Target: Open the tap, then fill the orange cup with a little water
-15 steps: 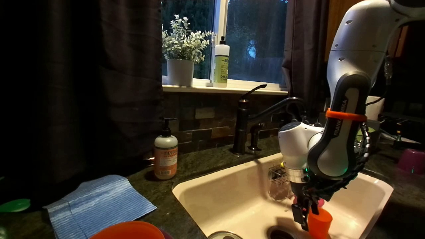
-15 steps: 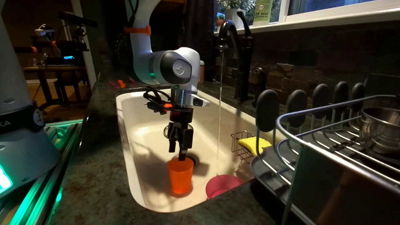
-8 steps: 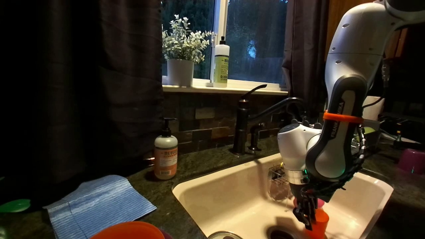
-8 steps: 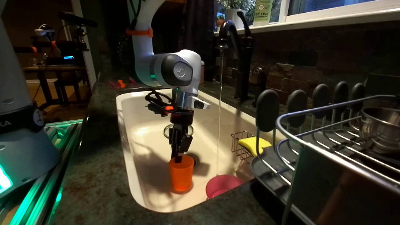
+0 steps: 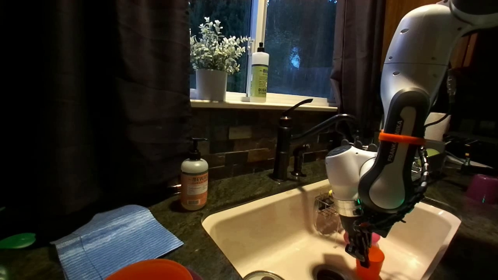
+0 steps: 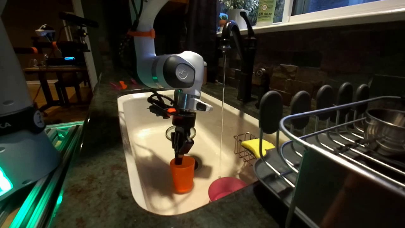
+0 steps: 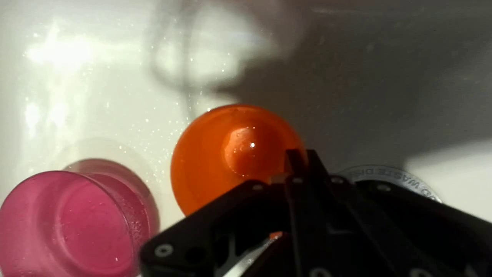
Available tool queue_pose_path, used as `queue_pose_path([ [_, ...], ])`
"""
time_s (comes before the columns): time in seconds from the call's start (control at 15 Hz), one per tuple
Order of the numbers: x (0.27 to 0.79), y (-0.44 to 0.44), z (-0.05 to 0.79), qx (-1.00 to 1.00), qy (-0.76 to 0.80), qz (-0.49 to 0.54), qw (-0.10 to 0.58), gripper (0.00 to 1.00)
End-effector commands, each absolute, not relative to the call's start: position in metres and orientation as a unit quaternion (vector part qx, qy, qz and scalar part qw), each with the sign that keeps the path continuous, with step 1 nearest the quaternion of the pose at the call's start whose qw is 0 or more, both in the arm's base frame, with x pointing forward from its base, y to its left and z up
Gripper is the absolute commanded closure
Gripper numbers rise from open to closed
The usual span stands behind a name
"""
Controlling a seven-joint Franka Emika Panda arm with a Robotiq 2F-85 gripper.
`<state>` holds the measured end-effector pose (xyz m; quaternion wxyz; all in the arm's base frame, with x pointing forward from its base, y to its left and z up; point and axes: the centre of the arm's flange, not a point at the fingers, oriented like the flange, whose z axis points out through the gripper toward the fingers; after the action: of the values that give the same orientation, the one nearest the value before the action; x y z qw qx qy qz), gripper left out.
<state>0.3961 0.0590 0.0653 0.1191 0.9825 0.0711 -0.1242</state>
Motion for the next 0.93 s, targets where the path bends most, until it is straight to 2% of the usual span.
queue_pose_path([
  [0.0,0.399,0.059,0.07,0.979,0.086,-0.129,0.135,0.99],
  [0.27,0.414,0.063,0.082,0.976,0.113,-0.106,0.155,0.99],
  [0.87,0.445,0.075,0.091,0.971,0.159,-0.094,0.15,0.99],
])
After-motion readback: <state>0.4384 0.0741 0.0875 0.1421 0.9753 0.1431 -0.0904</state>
